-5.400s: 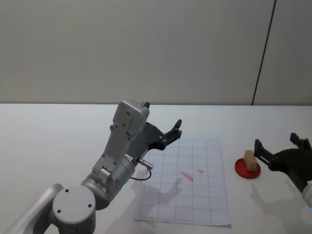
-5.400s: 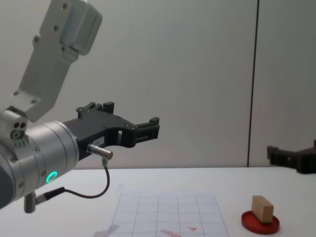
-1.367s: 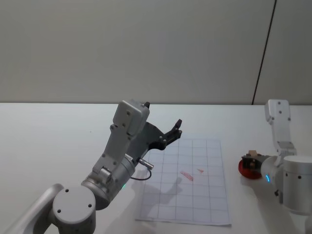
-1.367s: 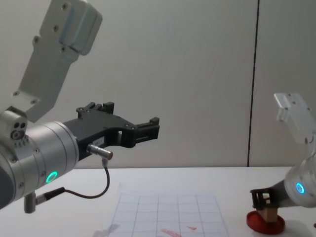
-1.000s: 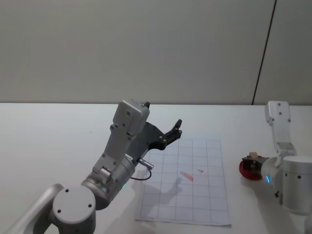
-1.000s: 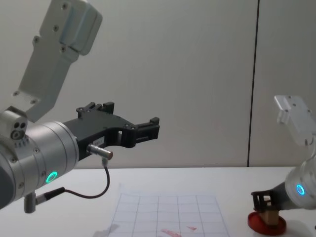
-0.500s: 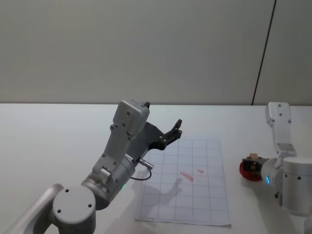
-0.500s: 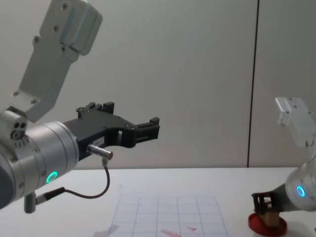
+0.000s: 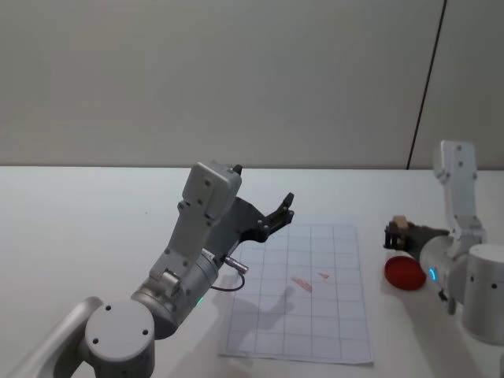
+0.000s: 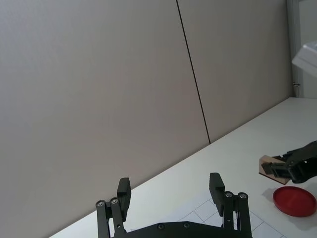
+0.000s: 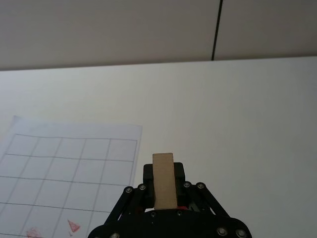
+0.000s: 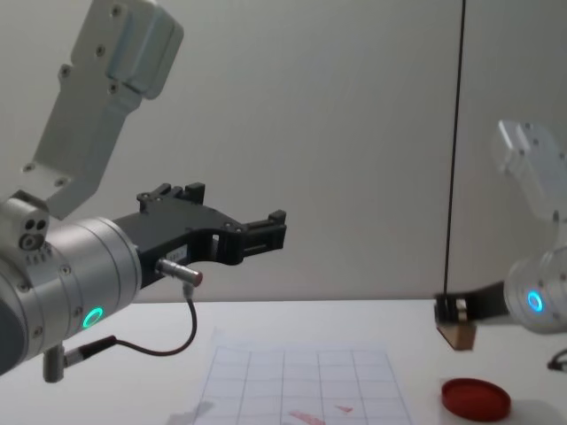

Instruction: Use the one hand to pick up the stamp and affix it onto the A4 paper.

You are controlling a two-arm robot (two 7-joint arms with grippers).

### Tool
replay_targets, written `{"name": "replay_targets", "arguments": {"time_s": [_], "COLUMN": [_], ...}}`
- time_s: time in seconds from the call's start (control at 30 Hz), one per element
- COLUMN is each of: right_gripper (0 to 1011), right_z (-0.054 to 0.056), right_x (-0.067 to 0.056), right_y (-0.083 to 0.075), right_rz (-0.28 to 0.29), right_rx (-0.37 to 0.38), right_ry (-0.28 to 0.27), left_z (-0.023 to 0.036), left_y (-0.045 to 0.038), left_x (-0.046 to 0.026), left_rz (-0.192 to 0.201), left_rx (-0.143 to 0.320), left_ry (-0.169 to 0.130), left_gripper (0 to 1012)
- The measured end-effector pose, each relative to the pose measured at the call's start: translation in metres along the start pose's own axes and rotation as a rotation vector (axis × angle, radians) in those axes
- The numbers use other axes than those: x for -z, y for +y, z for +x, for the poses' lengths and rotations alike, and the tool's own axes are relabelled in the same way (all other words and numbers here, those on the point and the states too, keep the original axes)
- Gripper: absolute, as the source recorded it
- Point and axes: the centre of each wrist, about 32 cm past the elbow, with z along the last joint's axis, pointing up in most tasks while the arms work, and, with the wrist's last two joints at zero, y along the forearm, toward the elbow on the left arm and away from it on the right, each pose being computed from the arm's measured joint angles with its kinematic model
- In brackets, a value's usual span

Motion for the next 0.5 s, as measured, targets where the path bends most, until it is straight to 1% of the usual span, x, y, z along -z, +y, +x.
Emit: {"name": "replay_targets", "arguments": {"time_s": [0.07,0.17,0.27,0.47,0.5], "right_gripper": [220,220,220,220,220], "right_z": [0.0,0.0,-0.002,-0.01,-0.013], "right_x": [-0.003,-0.006,-0.013,-0.022,-0.025], "right_y": [-0.002,-0.004,-0.004,0.001,0.003], "right_rz": [0.02,0.036,0.055,0.05,0.045], "right_rx": [-0.022,-0.045,-0.081,-0.12,-0.13], "right_ry": [-0.001,-0.004,-0.018,-0.041,-0.046], "left_z": [0.0,0.0,0.0,0.0,0.0], "left_y": [0.0,0.0,0.0,0.0,0.0], "left_x": [0.0,0.0,0.0,0.0,0.0], "left_rz": [0.0,0.0,0.0,0.0,0.0], "left_rx": [0.0,0.0,0.0,0.0,0.0], "left_ry": [0.0,0.0,0.0,0.0,0.0], "left_gripper": [1002,1002,1002,1002,1002]}}
